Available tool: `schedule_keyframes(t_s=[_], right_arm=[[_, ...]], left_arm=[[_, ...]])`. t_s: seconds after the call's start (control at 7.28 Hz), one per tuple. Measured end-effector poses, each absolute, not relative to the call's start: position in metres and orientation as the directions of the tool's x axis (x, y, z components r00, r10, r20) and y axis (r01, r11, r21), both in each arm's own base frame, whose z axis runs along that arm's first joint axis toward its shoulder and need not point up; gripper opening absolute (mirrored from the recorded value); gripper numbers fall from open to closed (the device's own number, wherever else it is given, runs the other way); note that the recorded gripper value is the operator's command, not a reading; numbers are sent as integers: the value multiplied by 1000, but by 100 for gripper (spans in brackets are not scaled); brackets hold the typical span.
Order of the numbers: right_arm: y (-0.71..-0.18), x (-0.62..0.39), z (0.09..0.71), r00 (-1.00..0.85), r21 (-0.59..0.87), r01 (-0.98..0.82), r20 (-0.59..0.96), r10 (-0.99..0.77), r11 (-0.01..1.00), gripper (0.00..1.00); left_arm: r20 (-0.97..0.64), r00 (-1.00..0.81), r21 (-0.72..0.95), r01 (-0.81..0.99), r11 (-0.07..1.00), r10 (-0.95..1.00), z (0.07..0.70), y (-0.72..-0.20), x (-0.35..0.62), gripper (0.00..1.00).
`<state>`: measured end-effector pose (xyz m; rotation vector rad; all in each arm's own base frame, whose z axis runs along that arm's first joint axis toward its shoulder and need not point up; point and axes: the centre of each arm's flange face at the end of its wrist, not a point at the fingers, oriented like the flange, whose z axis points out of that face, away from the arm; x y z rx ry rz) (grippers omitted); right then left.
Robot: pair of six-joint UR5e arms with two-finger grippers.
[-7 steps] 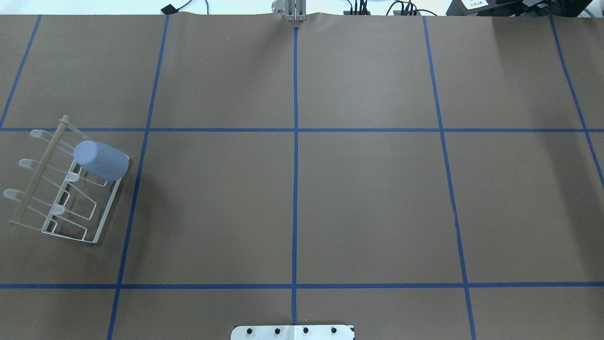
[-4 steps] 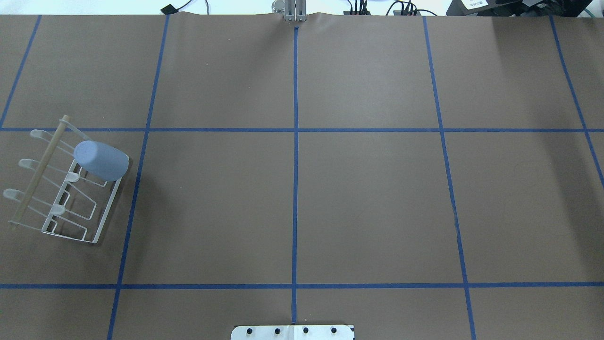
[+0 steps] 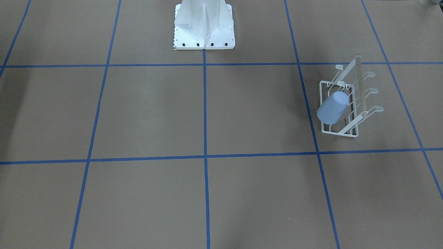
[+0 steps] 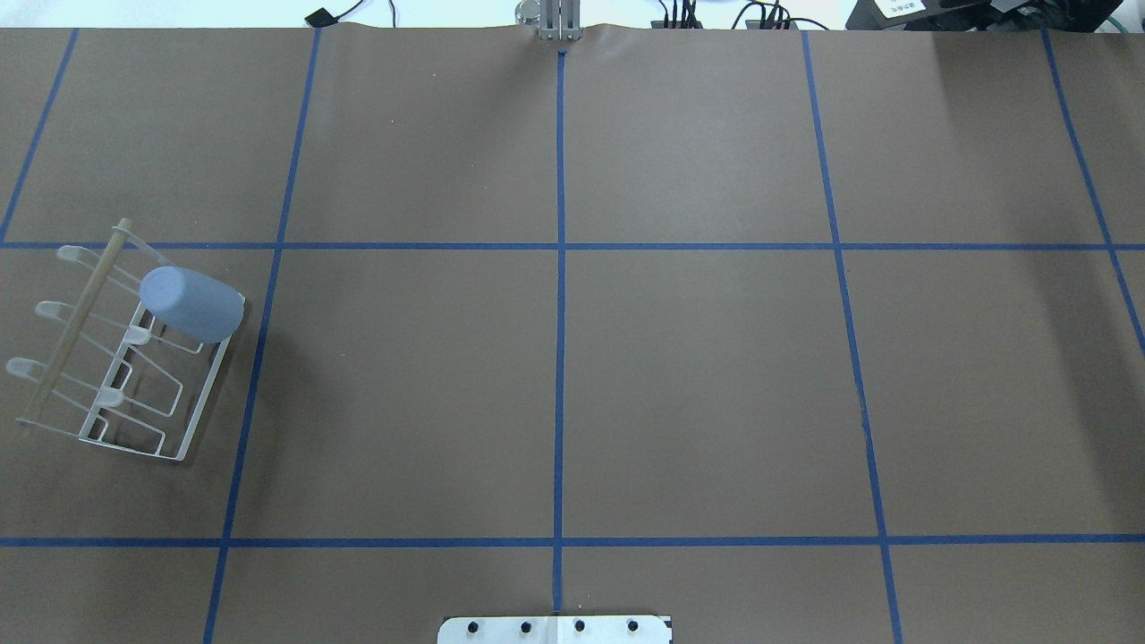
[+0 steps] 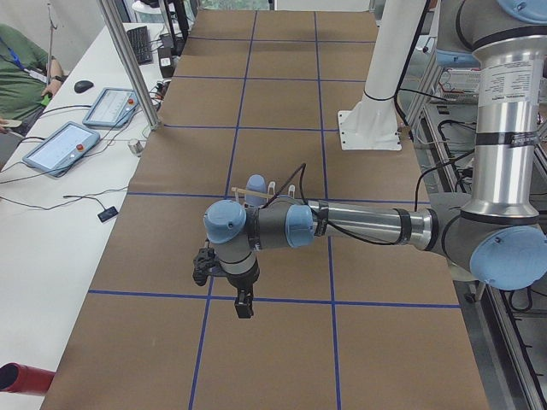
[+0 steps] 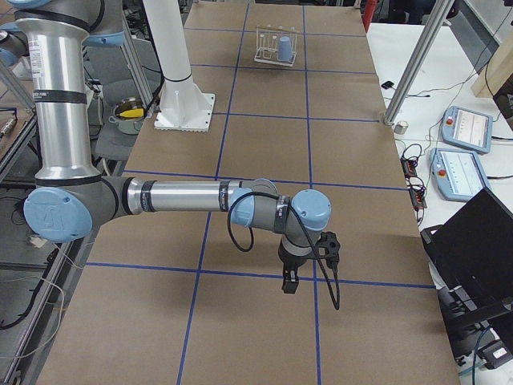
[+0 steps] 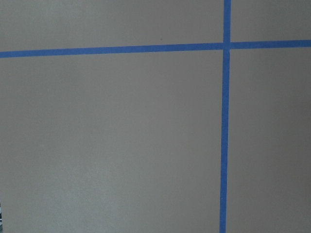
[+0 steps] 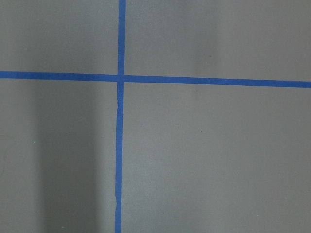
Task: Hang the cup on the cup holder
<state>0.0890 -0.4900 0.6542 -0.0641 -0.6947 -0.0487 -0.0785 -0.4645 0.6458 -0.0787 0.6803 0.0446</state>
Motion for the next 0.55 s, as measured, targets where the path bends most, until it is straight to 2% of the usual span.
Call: schedule_keyframes(t_s=[0.55], right_arm=[[-490, 89, 654, 767, -41, 67, 641, -26, 997, 100]], left_arm=[[-629, 777, -64, -67, 996, 12, 651, -462, -78, 98]])
